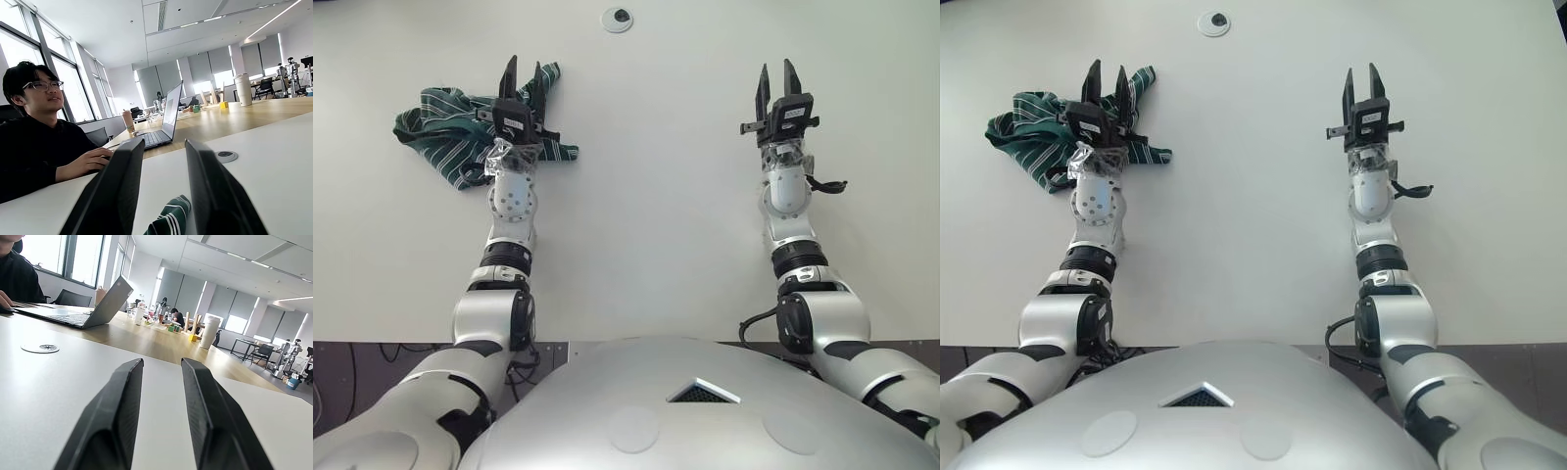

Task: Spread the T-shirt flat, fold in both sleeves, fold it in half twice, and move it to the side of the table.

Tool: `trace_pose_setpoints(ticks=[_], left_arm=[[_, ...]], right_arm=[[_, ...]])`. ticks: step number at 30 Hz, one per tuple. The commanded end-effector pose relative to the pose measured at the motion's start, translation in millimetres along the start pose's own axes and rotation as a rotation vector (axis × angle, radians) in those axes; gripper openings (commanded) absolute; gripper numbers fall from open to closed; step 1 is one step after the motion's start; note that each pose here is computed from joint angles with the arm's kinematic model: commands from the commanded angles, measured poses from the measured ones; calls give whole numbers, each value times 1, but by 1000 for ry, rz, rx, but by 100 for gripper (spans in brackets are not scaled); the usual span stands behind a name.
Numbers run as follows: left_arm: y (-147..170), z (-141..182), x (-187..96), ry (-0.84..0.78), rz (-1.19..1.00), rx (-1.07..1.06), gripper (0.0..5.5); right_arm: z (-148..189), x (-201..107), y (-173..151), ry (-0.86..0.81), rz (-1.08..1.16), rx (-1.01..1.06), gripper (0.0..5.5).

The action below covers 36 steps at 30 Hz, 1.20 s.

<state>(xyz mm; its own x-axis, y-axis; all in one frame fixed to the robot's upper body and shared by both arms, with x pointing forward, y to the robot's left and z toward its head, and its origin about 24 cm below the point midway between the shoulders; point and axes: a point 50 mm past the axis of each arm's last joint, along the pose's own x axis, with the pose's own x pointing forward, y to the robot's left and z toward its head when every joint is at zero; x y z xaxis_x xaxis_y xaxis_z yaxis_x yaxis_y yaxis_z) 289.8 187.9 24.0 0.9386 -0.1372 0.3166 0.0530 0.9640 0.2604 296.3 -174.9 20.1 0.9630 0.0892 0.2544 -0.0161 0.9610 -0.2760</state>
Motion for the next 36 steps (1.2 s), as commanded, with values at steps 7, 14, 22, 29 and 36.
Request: trace_pose_setpoints(ticks=[7,14,22,29,36], left_arm=[[4,2,-6,-32,27,36,148],[2,1,-7,-24,45,52,148],[0,1,-9,-27,61,63,148],[0,1,-8,-28,63,50,148],[-3,1,-6,-29,54,34,148]], right_arm=[[1,6,9,9,77,65,140],[2,9,7,8,82,57,140],[1,10,6,9,91,58,140],[1,10,6,10,91,56,140],[0,9,4,15,85,49,140]])
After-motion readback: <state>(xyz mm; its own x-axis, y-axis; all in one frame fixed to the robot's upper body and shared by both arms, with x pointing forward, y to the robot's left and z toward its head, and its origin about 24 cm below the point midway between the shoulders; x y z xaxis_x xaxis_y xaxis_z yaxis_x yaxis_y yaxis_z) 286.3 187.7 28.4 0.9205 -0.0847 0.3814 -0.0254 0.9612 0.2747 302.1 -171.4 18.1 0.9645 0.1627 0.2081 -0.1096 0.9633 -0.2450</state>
